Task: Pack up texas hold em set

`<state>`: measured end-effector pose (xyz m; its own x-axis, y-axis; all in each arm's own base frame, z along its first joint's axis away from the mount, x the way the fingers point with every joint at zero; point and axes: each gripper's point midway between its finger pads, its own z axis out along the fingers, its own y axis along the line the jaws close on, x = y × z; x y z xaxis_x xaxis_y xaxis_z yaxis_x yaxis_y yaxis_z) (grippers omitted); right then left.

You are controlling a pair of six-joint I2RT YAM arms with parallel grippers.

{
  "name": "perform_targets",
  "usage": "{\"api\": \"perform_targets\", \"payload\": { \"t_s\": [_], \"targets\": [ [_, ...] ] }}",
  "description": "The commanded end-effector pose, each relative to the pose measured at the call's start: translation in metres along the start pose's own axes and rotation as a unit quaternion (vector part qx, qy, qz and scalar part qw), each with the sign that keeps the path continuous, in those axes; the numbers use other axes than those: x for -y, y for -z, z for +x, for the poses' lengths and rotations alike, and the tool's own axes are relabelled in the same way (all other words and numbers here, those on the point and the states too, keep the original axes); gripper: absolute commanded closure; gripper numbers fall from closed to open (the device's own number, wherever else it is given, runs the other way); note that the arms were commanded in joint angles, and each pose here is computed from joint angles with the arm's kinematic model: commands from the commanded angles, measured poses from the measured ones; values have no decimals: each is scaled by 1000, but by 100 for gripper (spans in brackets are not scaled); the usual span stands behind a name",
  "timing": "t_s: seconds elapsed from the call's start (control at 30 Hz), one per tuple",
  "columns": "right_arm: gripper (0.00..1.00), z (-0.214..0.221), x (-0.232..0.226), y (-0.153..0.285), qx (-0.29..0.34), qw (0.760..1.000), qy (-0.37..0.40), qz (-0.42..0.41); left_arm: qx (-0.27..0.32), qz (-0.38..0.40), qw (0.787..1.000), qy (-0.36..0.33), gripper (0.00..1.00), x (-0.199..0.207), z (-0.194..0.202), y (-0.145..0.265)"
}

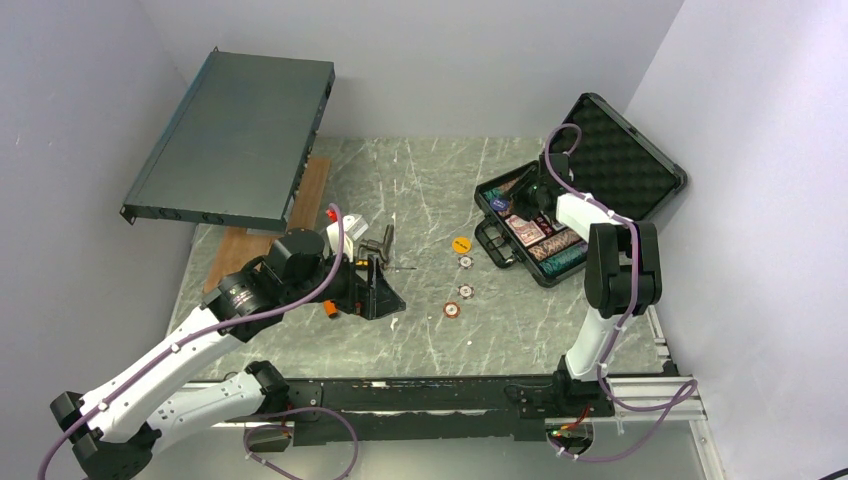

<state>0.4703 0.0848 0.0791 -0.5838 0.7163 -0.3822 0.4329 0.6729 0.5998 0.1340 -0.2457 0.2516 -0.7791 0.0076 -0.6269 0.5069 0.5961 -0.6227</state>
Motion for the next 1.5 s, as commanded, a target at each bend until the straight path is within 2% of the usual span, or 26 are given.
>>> {"api": "perform_targets", "payload": {
  "t_s": [0.0, 0.73, 0.9, 1.0, 1.1, 1.17, 1.23, 1.3, 1.47],
  "targets": [
    [54, -2, -8, -6, -4, 1000, -5, -26, 18, 17, 1000, -14, 1, 13, -12, 7],
    [66, -1, -20, -10, -5, 998, -13, -60, 15, 18, 1000, -12, 1, 13, -11, 7],
    [64, -4, -23, -8, -6, 998, 11, -62, 16, 16, 1000, -12, 1, 11, -10, 7],
    [57, -4, -25, -3, -14, 996, 55, -66, 16, 16, 1000, -12, 1, 12, -10, 8],
    [40, -11, -26, 9, 4, 991, 115, -69, 16, 15, 1000, -13, 1, 11, -9, 9],
    [36, -19, -27, 15, 17, 985, 157, -69, 16, 17, 1000, -13, 1, 11, -9, 8],
    [37, -26, -29, 12, 7, 979, 190, -76, 15, 18, 1000, -12, 1, 11, -9, 7],
    [42, -27, -33, 5, -18, 972, 216, -89, 12, 20, 1000, -14, 1, 12, -9, 6],
    [50, -26, -34, -12, -62, 965, 236, -96, 8, 23, 1000, -16, 1, 16, -12, 5]
  ]
}}
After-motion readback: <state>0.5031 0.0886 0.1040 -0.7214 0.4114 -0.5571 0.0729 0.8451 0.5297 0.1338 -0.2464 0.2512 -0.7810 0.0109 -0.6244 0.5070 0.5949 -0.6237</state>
